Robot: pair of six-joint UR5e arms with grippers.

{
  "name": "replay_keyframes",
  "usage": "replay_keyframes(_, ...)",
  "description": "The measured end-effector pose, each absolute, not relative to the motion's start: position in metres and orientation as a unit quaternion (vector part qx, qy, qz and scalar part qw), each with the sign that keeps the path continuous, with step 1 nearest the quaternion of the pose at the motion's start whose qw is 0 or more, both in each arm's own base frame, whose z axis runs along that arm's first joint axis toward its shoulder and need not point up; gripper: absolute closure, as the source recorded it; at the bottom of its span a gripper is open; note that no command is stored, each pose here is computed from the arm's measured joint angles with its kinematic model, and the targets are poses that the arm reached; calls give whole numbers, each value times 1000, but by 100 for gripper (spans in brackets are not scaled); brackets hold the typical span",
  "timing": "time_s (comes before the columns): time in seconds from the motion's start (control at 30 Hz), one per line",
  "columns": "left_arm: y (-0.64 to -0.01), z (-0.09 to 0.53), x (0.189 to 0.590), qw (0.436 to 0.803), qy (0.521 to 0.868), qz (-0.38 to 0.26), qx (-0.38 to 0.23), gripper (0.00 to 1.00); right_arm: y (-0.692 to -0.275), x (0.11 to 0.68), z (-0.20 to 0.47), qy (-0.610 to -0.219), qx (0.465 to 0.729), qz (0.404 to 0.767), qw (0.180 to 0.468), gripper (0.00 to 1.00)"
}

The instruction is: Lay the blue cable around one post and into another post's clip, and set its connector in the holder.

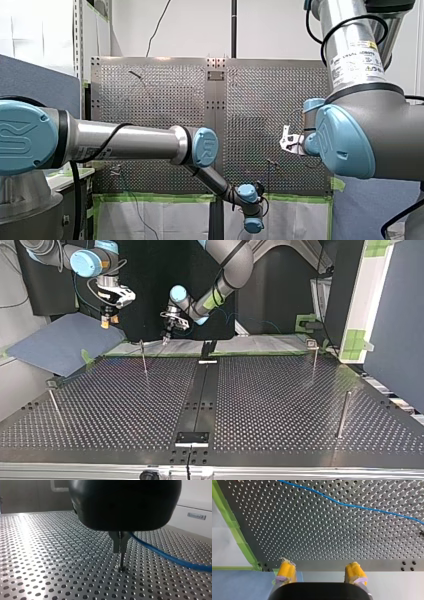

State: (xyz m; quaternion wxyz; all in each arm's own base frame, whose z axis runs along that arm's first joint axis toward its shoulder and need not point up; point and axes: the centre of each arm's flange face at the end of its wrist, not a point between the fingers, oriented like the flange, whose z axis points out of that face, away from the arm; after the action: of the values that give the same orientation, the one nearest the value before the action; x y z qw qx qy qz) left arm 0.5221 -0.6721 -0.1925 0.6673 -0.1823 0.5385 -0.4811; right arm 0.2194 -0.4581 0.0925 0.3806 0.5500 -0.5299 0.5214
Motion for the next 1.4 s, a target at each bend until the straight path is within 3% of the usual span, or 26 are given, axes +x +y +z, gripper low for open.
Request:
replay_keyframes(0.3, -675, -177, 528, 675, 539, -472, -173, 93, -458, 219, 94, -529, 549, 522, 381, 2)
replay_keyframes(0.9, -673, -121, 530, 699, 582, -395, -132, 93, -458, 219, 97, -528, 549, 523, 382, 2)
replay_keyframes(1.4, -681, -36, 533, 728, 591, -331, -107, 90, -456, 219, 106, -526, 545, 528, 384, 2)
